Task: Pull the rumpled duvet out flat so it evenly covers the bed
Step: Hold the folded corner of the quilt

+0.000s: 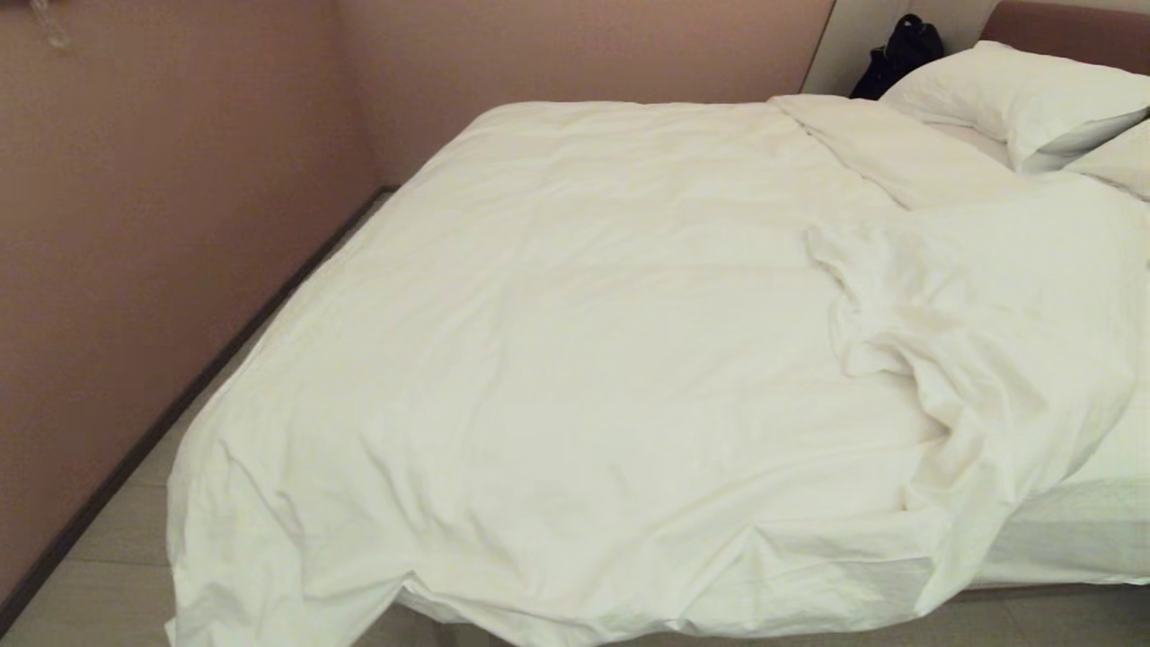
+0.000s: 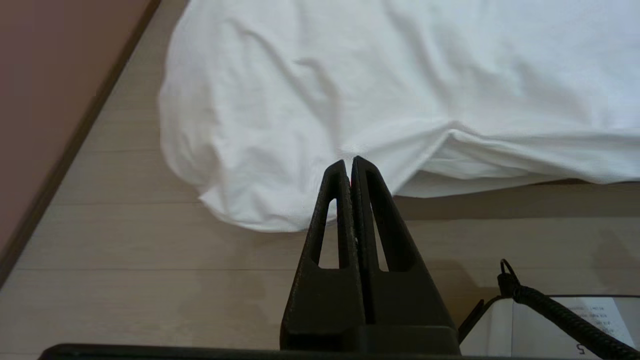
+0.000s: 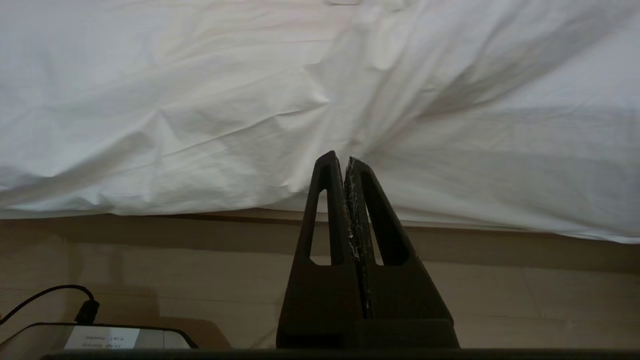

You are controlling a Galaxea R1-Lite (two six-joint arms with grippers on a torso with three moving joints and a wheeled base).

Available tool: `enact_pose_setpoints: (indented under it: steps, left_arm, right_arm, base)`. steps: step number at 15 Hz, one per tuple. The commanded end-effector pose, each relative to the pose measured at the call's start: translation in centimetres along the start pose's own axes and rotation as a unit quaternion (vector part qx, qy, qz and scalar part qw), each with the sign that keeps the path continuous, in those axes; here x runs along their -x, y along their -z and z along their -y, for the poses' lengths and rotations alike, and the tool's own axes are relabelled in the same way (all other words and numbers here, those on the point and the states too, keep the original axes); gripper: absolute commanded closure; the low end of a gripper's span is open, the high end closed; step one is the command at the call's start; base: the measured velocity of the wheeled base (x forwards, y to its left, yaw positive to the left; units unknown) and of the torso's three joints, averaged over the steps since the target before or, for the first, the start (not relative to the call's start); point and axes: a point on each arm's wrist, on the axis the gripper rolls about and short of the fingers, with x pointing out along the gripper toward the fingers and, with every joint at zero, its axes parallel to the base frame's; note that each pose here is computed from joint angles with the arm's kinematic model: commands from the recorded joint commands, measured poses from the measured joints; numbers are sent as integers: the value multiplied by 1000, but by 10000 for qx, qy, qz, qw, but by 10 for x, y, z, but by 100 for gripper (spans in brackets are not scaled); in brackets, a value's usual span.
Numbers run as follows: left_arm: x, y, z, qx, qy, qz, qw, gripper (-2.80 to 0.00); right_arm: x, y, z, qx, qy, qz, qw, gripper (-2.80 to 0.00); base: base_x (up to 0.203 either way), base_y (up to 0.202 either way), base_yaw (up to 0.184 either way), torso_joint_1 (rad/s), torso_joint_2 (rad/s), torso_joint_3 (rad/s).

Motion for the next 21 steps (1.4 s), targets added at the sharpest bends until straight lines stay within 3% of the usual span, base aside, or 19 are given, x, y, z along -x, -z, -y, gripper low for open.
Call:
enact_pose_setpoints:
  steps: [1,21]
  left_arm:
    - [0,0,0,-1,-4,-2,10000,0]
    - [0,0,0,37,-11,-10,10000,0]
  right_arm:
    - [0,0,0,3,1,-6,10000,0]
    - [0,0,0,3,-5,-6,10000,0]
  base:
    - [0,-192,-2,-2,2,6]
    - [0,-195,0,3,3,0]
